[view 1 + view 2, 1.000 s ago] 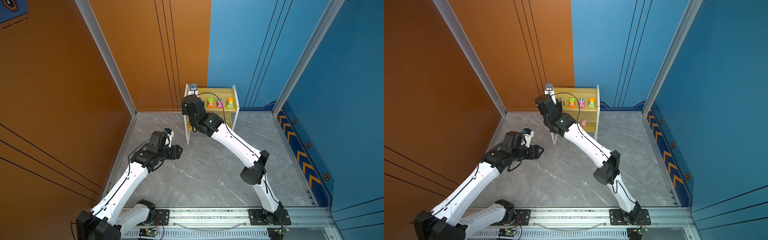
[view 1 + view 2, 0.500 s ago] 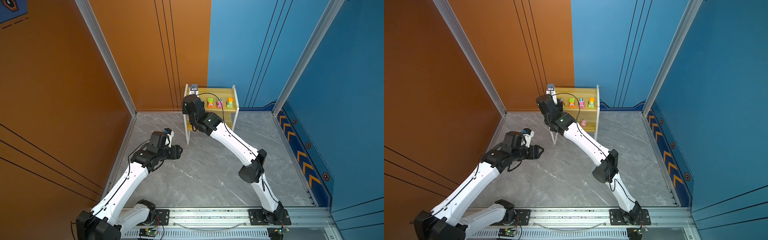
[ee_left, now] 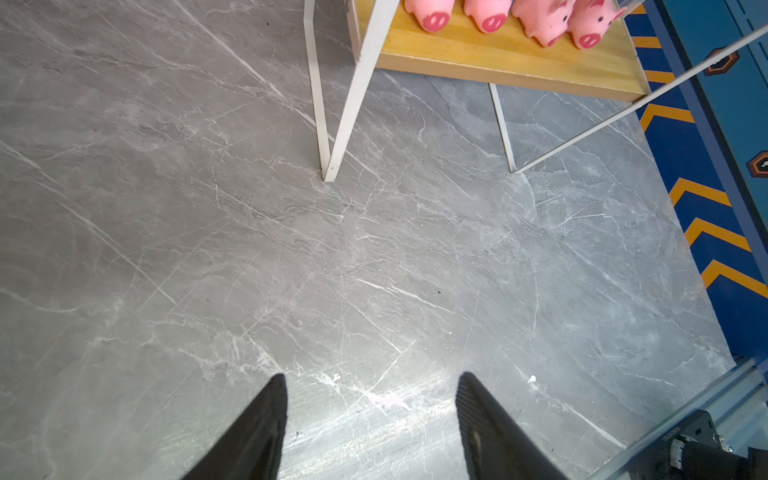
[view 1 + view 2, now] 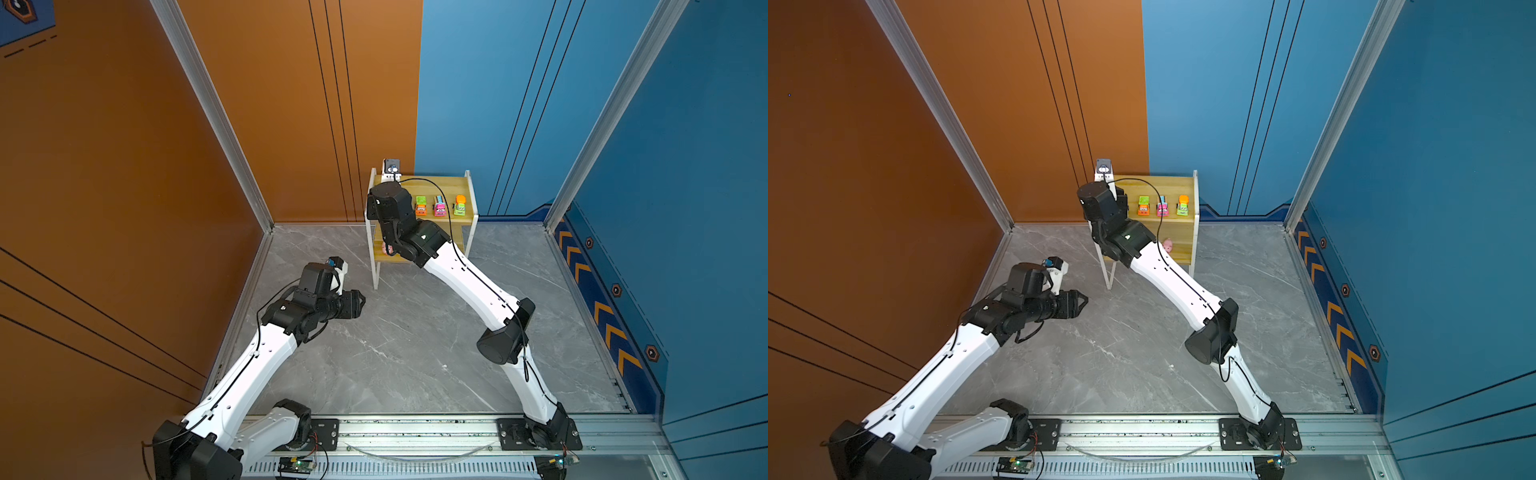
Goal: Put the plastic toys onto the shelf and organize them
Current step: 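Open the right gripper and withdraw from the shelf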
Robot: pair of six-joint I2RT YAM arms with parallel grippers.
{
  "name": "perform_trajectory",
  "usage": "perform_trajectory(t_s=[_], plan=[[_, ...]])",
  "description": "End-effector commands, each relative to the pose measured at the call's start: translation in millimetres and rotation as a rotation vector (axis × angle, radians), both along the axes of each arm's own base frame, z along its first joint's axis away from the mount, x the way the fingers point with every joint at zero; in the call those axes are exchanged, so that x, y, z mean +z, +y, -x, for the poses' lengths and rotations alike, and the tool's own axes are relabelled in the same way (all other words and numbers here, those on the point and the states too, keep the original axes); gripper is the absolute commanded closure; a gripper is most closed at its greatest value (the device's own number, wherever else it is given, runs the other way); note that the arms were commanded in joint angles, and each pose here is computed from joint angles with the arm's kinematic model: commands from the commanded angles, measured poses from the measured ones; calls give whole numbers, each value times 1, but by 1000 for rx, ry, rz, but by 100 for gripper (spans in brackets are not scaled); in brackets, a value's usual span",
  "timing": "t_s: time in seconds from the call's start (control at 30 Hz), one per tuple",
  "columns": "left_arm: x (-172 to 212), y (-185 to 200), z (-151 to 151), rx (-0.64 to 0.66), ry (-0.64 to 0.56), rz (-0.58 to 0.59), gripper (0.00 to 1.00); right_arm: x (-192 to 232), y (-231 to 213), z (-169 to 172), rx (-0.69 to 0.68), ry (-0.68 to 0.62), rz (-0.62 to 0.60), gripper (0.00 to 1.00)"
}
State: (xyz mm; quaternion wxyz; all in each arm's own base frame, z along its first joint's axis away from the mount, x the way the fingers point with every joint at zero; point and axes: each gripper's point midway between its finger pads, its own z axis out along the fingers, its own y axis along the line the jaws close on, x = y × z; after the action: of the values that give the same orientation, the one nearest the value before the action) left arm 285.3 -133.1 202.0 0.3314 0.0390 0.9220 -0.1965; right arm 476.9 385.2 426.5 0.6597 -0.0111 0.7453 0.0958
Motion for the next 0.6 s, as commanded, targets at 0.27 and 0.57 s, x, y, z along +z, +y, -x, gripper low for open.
perform_trajectory(t_s=[0.27,0.57], plan=[[-5,12,-4,38,-3,-36,22,125,-62,83,21,-246,65,18],[19,118,-35,562,-258,-100,2,-35,-287,132,-210,-73,112,0]])
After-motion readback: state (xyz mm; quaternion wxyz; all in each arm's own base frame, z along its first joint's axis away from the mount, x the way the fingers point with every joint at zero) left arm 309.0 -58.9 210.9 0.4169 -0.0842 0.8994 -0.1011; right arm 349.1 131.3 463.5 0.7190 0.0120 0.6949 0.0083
